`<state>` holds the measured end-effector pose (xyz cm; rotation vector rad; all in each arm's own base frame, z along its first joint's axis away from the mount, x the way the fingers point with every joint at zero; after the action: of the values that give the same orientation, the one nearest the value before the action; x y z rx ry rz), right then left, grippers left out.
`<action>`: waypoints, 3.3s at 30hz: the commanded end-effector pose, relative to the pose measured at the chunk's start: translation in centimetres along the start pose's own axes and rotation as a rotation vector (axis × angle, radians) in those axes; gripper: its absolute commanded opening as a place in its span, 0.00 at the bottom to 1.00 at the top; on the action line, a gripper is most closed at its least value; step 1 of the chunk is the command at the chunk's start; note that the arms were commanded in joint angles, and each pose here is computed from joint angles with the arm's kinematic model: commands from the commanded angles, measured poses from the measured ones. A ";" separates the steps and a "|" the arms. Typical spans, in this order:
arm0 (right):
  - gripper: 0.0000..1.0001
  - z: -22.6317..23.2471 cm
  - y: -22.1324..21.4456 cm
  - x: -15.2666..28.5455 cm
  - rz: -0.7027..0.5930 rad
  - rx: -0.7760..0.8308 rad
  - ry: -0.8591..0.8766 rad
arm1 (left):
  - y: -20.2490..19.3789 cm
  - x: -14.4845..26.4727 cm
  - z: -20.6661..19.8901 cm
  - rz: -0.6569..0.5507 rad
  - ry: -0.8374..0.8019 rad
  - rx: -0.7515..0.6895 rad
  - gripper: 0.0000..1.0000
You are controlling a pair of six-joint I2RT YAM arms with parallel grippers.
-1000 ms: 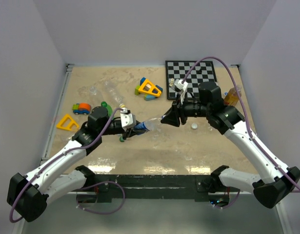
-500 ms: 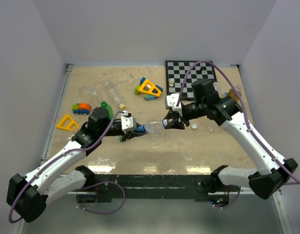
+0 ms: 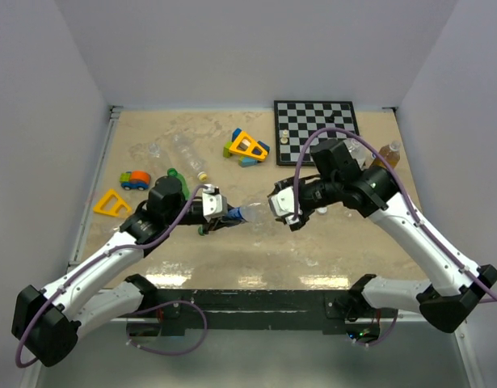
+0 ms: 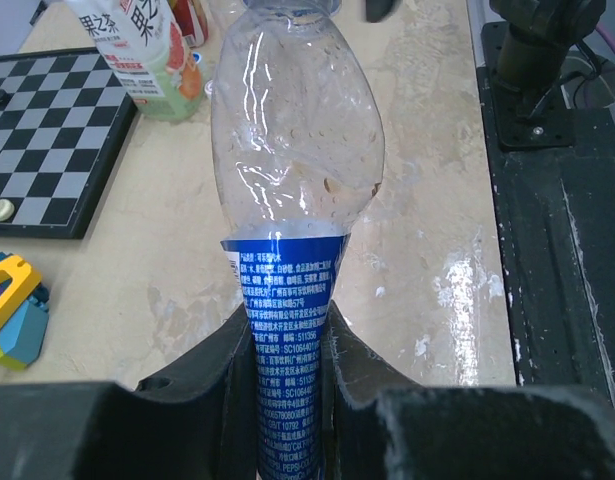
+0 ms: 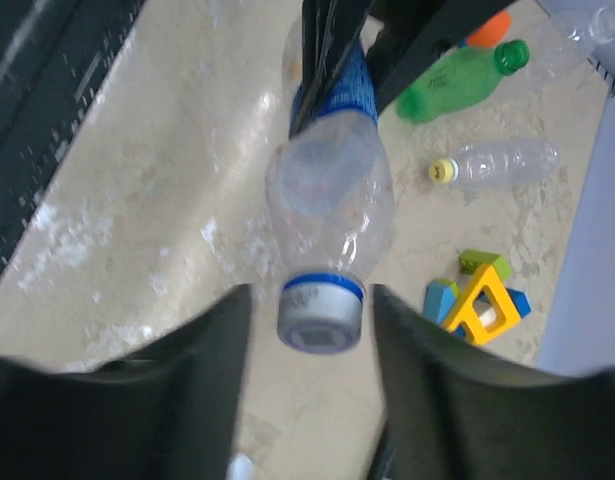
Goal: Unscrew the bottle caps
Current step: Unscrew the bottle cap from the plastic bottle.
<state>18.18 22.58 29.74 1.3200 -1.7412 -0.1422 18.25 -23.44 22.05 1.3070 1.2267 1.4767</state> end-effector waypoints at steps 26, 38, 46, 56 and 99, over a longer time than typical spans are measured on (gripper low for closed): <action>0.27 -2.1 1.1 1.0 -0.225 -0.958 -0.266 | 1.9 0.6 0.9 -0.073 0.077 -0.059 0.00; 0.00 2.2 2.8 2.0 -0.257 -0.184 0.072 | 1.8 0.5 0.8 -0.059 0.053 -0.066 0.00; 0.00 -0.6 0.0 1.4 -0.022 0.369 -0.036 | 0.9 -0.1 0.2 -0.030 -0.017 -0.031 0.00; 0.84 -1.1 3.6 3.4 -0.191 -0.172 -0.183 | 0.4 0.0 0.4 -0.024 0.010 -0.019 0.00; 0.45 -0.7 0.3 1.8 -0.242 -1.008 -0.285 | 0.4 0.1 0.6 -0.036 0.043 -0.003 0.00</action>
<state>18.75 21.31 29.65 0.6600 -1.3887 -1.2300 18.78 -23.28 21.69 1.3004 1.2781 1.4990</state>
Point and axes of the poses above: each gripper's point midway between its finger pads, its own x axis back along the fingers, its own z axis along the line the jaws close on, y = z × x, the point moved 3 cm from there along x, back along the fingers, and after that the axes turned 9 degrees about x, right-handed, at the moved point
